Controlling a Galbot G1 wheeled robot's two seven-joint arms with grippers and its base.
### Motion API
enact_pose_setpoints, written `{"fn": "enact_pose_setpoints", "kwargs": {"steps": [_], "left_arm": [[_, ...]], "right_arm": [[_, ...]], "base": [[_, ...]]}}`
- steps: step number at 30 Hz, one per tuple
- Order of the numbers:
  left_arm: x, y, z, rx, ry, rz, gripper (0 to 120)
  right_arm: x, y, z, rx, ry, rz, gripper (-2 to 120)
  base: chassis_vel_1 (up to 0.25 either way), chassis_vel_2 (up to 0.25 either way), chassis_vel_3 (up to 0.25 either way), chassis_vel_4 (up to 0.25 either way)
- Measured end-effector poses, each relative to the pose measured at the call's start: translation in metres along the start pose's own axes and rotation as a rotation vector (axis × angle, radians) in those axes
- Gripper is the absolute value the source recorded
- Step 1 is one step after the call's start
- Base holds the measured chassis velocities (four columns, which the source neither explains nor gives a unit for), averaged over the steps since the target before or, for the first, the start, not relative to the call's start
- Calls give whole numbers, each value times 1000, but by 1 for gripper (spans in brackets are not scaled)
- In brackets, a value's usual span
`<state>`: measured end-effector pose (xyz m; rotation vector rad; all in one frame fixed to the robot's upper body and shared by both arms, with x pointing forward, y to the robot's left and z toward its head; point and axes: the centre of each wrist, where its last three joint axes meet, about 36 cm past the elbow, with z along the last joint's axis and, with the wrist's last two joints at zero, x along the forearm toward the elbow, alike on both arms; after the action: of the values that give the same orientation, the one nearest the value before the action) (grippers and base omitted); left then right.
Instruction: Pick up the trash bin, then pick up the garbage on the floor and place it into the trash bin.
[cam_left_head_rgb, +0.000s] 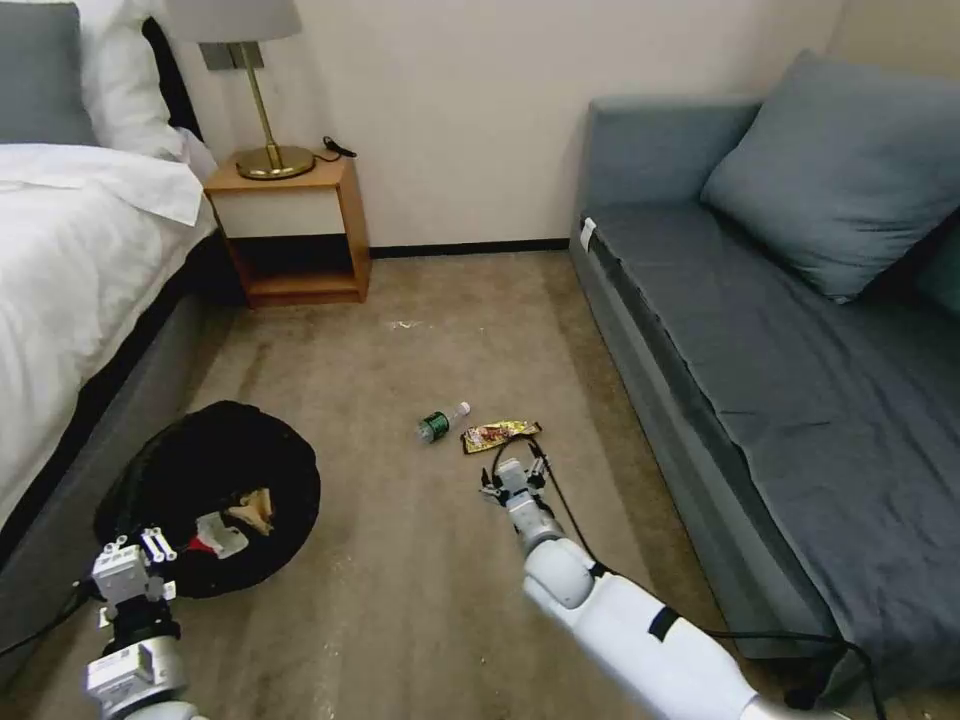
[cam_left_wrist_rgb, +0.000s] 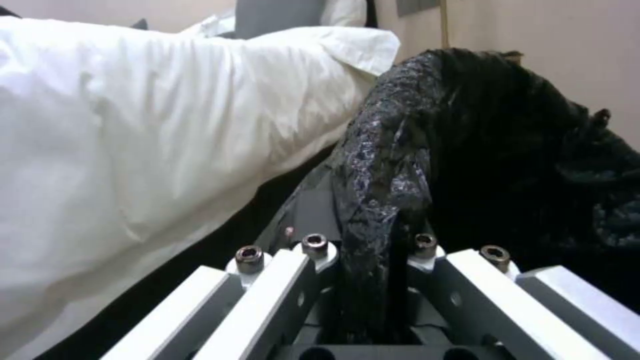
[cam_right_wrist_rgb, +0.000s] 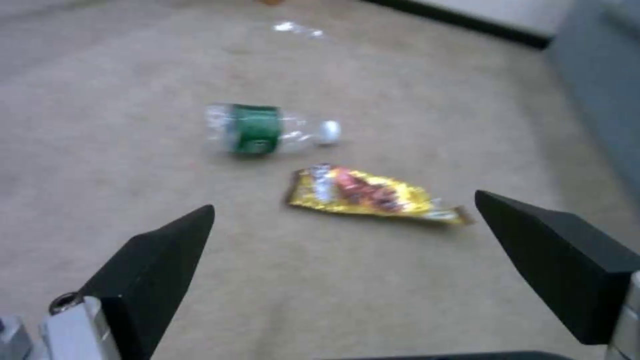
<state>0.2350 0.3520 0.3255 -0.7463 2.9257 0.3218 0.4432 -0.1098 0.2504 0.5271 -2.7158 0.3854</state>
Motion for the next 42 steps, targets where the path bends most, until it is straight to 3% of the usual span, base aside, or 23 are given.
{"fn": "enact_pose_setpoints", "kwargs": {"steps": [7,13,24,42], "left_arm": [[3,3,9,-8,5,-7,6],[5,4,14,-18,6,-7,6],[6,3,15,-18,4,-4,6],[5,2,19,-21,9,-7,6]], "right_arm": [[11,-15,12,-57,-3,-115,100],[10,-25,24,-77,-19,-127,100],[7,-39,28,-75,-37,-132,100],[-1,-36,34,-46,-58,-142,100]], "base": [[0,0,0,0],[0,0,0,0],[0,0,0,0],[-62,62,70,-68]]}}
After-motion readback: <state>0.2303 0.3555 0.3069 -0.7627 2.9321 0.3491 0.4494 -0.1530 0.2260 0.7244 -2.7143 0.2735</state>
